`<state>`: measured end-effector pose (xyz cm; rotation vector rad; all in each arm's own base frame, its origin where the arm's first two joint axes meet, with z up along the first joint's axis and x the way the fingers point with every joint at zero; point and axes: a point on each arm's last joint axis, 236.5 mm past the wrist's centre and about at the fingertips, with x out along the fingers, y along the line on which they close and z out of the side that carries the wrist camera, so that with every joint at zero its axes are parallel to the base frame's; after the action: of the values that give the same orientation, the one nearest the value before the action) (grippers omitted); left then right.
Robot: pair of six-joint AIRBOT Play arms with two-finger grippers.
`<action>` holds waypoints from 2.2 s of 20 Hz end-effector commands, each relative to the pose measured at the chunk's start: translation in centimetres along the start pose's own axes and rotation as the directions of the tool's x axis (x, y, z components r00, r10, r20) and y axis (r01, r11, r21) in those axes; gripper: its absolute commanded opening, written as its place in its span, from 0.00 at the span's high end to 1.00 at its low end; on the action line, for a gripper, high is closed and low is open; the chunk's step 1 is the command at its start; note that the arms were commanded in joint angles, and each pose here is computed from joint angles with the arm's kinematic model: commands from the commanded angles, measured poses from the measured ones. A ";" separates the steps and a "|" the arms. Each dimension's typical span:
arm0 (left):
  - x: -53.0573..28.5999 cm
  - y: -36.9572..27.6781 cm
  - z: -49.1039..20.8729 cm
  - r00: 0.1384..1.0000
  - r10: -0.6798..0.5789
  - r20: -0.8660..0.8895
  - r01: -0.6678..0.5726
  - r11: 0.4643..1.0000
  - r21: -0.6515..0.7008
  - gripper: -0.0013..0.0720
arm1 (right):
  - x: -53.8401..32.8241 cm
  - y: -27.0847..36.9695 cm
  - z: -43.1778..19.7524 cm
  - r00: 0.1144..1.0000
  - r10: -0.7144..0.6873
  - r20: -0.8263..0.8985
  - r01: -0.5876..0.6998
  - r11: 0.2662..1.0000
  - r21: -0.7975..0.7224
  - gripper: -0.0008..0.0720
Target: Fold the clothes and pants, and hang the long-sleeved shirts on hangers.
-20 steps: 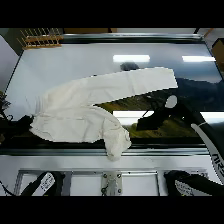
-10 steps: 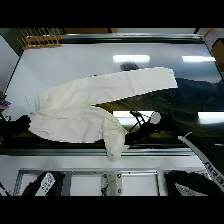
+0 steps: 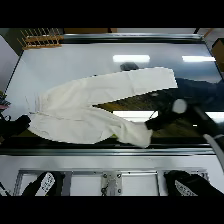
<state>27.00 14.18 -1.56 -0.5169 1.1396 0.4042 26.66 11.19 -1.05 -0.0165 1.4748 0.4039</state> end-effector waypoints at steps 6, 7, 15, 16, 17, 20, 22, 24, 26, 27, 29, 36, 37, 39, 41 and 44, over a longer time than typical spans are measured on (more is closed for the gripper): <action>0.0 0.0 0.1 1.000 0.001 0.003 -0.001 1.000 -0.001 0.96 | -14.8 -12.1 -2.8 0.910 -0.330 0.252 0.207 0.887 0.413 0.97; 0.0 0.1 0.1 1.000 0.001 0.003 -0.001 1.000 -0.001 0.96 | -15.0 -12.6 -2.3 0.900 -0.342 0.271 0.198 0.874 0.444 0.97; 0.0 0.1 0.1 1.000 0.002 0.003 -0.001 1.000 0.000 0.96 | -10.8 -17.0 8.5 0.832 -0.303 0.465 -0.032 0.810 0.586 0.56; 0.0 0.1 0.1 1.000 0.001 0.003 -0.001 1.000 0.000 0.96 | -9.5 -17.7 9.5 0.838 -0.291 0.462 -0.050 0.803 0.594 0.13; 0.0 0.1 0.1 1.000 0.002 0.003 -0.002 1.000 -0.001 0.96 | -8.6 -18.2 9.8 0.849 -0.283 0.446 -0.052 0.796 0.603 0.01; 0.0 0.1 0.1 1.000 0.001 0.003 -0.001 1.000 -0.001 0.96 | -7.4 -18.9 8.0 0.892 -0.258 0.372 -0.039 0.775 0.630 0.01; 0.0 0.1 0.1 1.000 0.001 0.003 -0.001 1.000 0.000 0.96 | -6.8 -18.1 4.9 0.929 -0.228 0.291 -0.003 0.783 0.622 0.01; 0.0 0.0 0.1 1.000 0.001 0.003 -0.001 1.000 -0.001 0.96 | -5.7 -18.3 0.9 0.946 -0.245 0.210 0.045 0.746 0.664 0.01; 0.0 0.1 0.1 1.000 0.001 0.003 -0.001 1.000 -0.001 0.96 | -3.5 -18.5 -3.5 0.962 -0.227 0.152 0.027 0.633 0.774 0.01; 0.0 0.1 0.1 1.000 0.001 0.003 -0.001 1.000 0.000 0.96 | -2.1 -18.7 -5.9 0.970 -0.212 0.118 0.021 0.559 0.829 0.01; 0.0 0.1 0.1 1.000 0.001 0.003 -0.001 1.000 -0.001 0.96 | 0.7 -19.0 -9.7 0.984 -0.157 0.080 -0.006 0.425 0.905 0.01; 0.0 0.1 0.1 1.000 0.002 0.003 -0.002 1.000 0.000 0.96 | 3.6 -20.9 -8.8 0.951 -0.172 0.256 -0.222 0.197 0.955 0.01; 0.0 0.1 0.1 1.000 0.002 0.003 -0.002 1.000 0.000 0.96 | 3.9 -21.0 -8.1 0.947 -0.175 0.269 -0.233 0.200 0.951 0.01; 0.0 0.1 0.1 1.000 0.001 0.003 -0.001 1.000 -0.001 0.96 | 4.8 -20.6 -7.3 0.950 -0.162 0.267 -0.228 0.224 0.948 0.01; 0.0 0.1 0.1 1.000 0.002 0.003 -0.001 1.000 -0.001 0.96 | 6.0 -19.5 -6.3 0.957 -0.131 0.260 -0.222 0.251 0.942 0.01; 0.0 0.1 0.1 1.000 0.002 0.003 -0.001 1.000 0.000 0.96 | 7.1 -18.8 -5.2 0.958 -0.131 0.255 -0.206 0.306 0.930 0.01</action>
<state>27.00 14.22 -1.57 -0.5158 1.1389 0.4054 26.37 -6.92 -11.86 1.0751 1.1979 -0.5410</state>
